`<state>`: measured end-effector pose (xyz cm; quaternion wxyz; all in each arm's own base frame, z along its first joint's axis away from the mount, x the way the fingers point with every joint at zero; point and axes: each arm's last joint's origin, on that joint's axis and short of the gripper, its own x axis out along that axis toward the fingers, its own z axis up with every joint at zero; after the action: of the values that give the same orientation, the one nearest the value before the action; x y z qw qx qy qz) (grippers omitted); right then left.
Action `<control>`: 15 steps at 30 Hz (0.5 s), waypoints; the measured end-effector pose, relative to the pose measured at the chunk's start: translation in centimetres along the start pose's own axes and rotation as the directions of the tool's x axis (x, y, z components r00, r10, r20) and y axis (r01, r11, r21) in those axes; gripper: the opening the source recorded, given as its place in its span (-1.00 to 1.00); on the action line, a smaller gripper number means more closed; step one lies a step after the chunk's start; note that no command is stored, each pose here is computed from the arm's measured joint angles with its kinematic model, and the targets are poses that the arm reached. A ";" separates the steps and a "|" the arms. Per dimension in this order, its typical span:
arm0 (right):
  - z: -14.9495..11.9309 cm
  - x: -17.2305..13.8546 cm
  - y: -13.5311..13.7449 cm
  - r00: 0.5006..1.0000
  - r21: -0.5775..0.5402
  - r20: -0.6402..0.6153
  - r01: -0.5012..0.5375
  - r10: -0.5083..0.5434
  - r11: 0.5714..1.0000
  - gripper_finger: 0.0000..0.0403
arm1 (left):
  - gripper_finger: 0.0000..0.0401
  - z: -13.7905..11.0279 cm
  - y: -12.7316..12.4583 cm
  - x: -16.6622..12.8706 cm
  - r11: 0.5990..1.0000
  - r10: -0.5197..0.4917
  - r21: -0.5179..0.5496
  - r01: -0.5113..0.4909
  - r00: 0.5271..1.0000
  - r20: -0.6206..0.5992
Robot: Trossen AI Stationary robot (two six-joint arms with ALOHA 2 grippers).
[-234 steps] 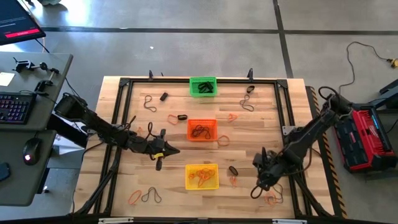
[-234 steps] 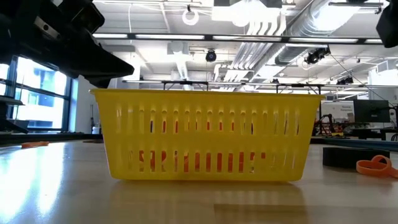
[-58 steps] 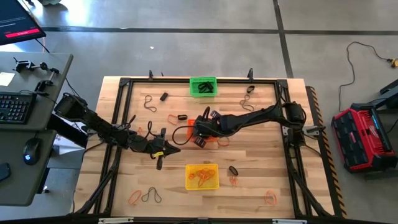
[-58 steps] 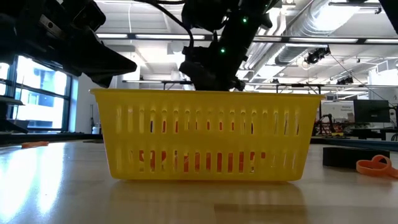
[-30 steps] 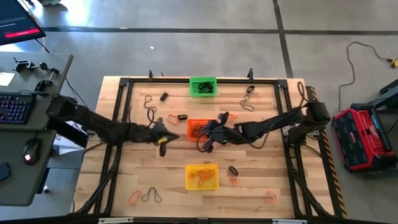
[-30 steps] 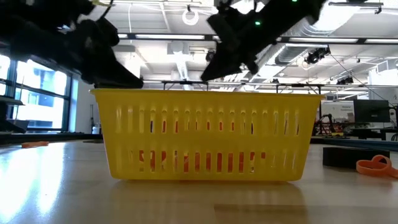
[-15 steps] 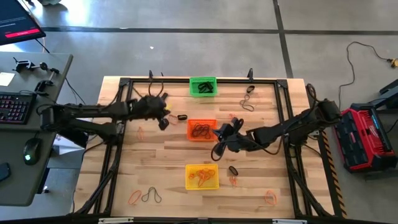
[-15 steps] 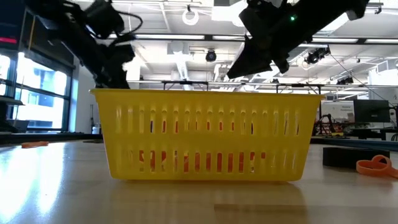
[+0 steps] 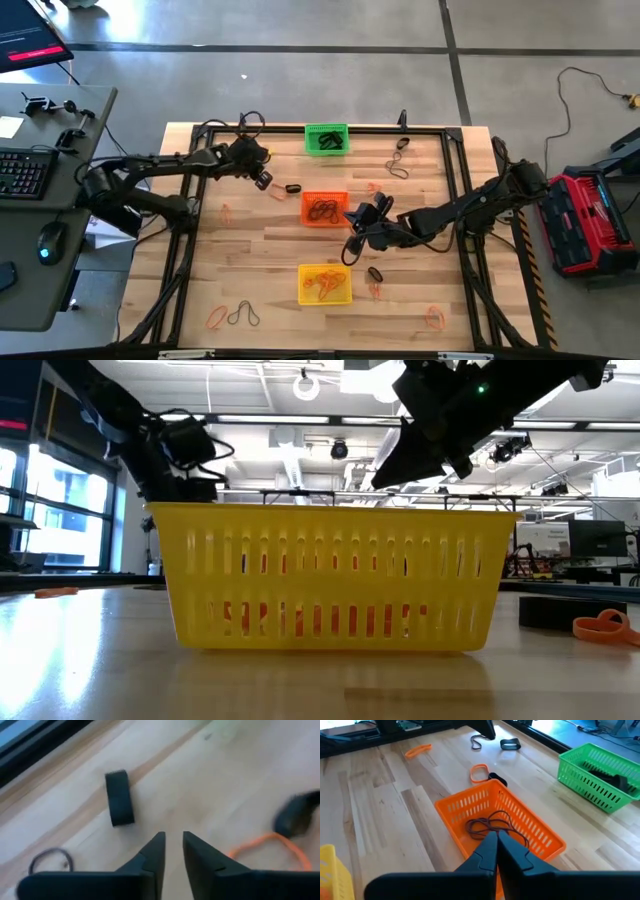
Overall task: Sort rubber bands into baskets
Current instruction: Put the black rubber band into the green bin
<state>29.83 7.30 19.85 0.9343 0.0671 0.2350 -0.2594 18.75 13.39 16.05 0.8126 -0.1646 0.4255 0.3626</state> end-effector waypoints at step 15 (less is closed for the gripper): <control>-0.1 0.0 -0.1 1.000 -0.012 -0.006 0.009 -0.009 1.000 -1.00 | -0.22 -0.3 1.5 3.9 0.987 0.156 -0.024 -0.157 0.987 -0.039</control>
<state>29.76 7.27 19.76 0.9328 0.0614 0.2398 -0.2619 18.98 16.02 12.79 0.7712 -0.1484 0.4473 0.4279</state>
